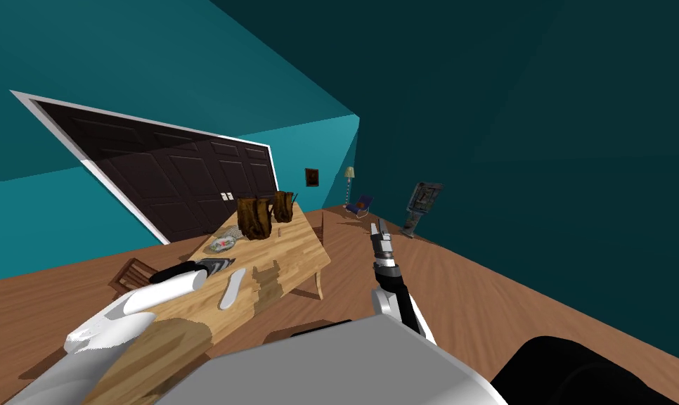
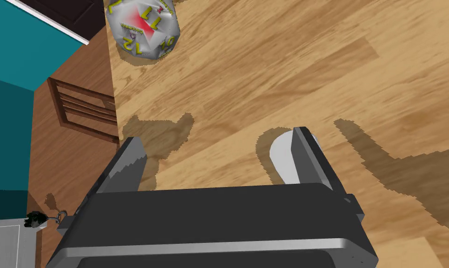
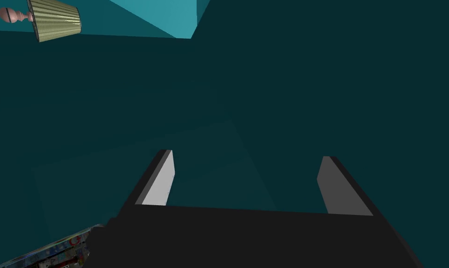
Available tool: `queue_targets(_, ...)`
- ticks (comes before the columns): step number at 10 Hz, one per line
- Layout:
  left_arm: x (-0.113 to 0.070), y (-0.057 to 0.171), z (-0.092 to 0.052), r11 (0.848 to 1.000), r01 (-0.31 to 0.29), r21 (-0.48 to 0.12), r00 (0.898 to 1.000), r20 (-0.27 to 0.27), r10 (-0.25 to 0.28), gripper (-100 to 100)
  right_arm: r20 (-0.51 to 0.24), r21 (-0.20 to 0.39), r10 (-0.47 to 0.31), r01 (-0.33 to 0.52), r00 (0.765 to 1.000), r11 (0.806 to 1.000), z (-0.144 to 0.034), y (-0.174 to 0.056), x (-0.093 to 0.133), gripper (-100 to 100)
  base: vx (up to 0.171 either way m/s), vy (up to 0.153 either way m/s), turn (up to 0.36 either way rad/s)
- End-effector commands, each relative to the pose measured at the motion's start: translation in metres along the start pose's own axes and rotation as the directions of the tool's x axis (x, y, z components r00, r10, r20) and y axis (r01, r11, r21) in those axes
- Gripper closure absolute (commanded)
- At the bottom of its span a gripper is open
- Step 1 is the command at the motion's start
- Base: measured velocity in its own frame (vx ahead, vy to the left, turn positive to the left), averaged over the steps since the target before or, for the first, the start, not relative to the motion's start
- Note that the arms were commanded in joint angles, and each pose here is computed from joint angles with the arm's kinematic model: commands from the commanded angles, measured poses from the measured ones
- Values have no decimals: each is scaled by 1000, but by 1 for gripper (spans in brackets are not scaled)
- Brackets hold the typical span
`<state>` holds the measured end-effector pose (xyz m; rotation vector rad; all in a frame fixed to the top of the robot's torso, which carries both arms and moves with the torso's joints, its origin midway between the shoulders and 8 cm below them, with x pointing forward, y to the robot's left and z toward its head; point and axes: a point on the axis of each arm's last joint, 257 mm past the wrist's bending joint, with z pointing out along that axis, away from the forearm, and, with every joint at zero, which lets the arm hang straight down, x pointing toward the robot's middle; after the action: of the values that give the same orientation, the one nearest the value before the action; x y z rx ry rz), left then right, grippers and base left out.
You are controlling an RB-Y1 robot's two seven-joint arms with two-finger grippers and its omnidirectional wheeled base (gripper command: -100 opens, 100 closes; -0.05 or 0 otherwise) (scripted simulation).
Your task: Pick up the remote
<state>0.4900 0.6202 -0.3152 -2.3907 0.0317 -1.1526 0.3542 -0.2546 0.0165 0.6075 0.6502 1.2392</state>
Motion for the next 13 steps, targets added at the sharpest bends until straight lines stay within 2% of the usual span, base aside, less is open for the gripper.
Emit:
queue_targets(1,-11,-7,3,998,68,-3,996,50,-67,-100,0,0,0,0,1000,1000,0,0,0,0,-3,0,-144)
queue_targets(3,-29,-8,5,997,75,-1,993,86,-75,-100,0,0,0,0,1000,1000,0,0,0,0,-1,2,-38)
queue_targets(4,-46,-12,6,991,136,3,980,144,-135,-100,0,0,0,0,1000,1000,0,0,0,0,-1,2,-166)
queue_targets(5,-50,-12,6,990,138,4,979,151,-137,-100,0,0,0,0,1000,1000,0,0,0,0,-2,8,-85)
queue_targets(6,-63,-14,6,981,195,9,961,199,-193,-100,0,0,0,0,1000,1000,0,0,0,0,-3,8,-126)
queue_targets(8,-71,-13,6,980,198,12,957,213,-196,-100,0,0,0,0,1000,1000,0,0,0,0,-2,8,-26)
queue_targets(9,-83,-14,5,968,251,19,934,259,-248,-100,0,0,0,0,1000,1000,0,0,0,0,0,7,-125)
queue_targets(10,-91,-13,5,967,255,22,929,273,-251,-100,0,0,0,0,1000,1000,0,0,0,0,-3,12,-81)
queue_targets(11,-102,-11,3,952,304,31,902,314,-298,-100,0,0,0,0,1000,1000,0,0,0,0,-5,15,-144)
queue_targets(12,-120,-8,0,935,352,47,867,362,-344,-100,0,0,0,0,1000,1000,0,0,0,0,-4,25,-209)
queue_targets(13,-130,-6,-2,933,356,49,856,383,-347,-100,0,0,0,0,1000,1000,0,0,0,0,-4,28,-52)
